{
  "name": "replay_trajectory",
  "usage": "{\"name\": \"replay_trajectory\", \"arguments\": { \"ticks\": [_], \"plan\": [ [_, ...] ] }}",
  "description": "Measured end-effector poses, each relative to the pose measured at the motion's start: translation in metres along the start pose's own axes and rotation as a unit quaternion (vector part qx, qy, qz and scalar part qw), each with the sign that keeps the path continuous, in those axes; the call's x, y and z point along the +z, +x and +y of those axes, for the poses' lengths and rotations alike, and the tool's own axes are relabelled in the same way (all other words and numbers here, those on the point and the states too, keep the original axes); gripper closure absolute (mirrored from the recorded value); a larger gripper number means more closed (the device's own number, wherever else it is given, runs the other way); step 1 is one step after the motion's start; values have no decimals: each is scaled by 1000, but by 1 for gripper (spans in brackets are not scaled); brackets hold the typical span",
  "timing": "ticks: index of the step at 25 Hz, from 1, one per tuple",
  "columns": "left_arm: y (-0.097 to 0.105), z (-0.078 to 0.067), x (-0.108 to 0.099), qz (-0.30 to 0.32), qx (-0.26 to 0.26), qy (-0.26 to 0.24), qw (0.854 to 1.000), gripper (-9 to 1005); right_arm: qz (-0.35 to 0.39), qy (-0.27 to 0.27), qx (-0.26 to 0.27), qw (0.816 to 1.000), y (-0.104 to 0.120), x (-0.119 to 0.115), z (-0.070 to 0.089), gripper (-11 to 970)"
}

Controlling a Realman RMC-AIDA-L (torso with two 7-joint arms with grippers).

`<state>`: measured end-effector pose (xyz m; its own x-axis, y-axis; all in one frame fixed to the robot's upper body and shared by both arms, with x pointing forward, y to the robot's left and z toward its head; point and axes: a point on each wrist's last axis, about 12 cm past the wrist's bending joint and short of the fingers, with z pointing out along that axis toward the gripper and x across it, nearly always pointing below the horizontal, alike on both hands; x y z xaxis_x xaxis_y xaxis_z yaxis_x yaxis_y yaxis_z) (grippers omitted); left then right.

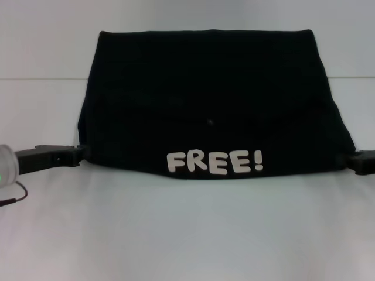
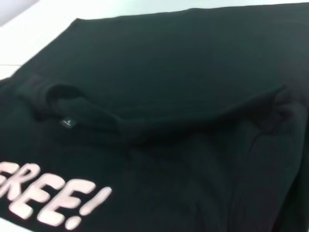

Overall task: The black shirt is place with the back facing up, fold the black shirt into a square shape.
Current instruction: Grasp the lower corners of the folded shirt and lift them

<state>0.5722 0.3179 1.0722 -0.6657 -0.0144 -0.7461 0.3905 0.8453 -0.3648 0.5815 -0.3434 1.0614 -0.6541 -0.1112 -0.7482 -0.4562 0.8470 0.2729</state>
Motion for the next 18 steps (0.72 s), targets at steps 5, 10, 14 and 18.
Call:
{"name": "replay_trajectory", "arguments": {
  "ticks": [5,10,14,18],
  "plan": [
    [5,-3,-25,9,3,48,999,997,-22,-42,14,999,20,-24,1,879],
    [15,-5,-47,25,-4,91,996,996,-48,-85,23,995,46,-52,5,879],
    [22,-6,-62,52,-3,118,992,996,-63,-115,33,991,65,-77,8,879],
    [30,-9,-77,82,-10,150,985,996,-71,-134,46,987,84,-104,12,879]
  ]
}}
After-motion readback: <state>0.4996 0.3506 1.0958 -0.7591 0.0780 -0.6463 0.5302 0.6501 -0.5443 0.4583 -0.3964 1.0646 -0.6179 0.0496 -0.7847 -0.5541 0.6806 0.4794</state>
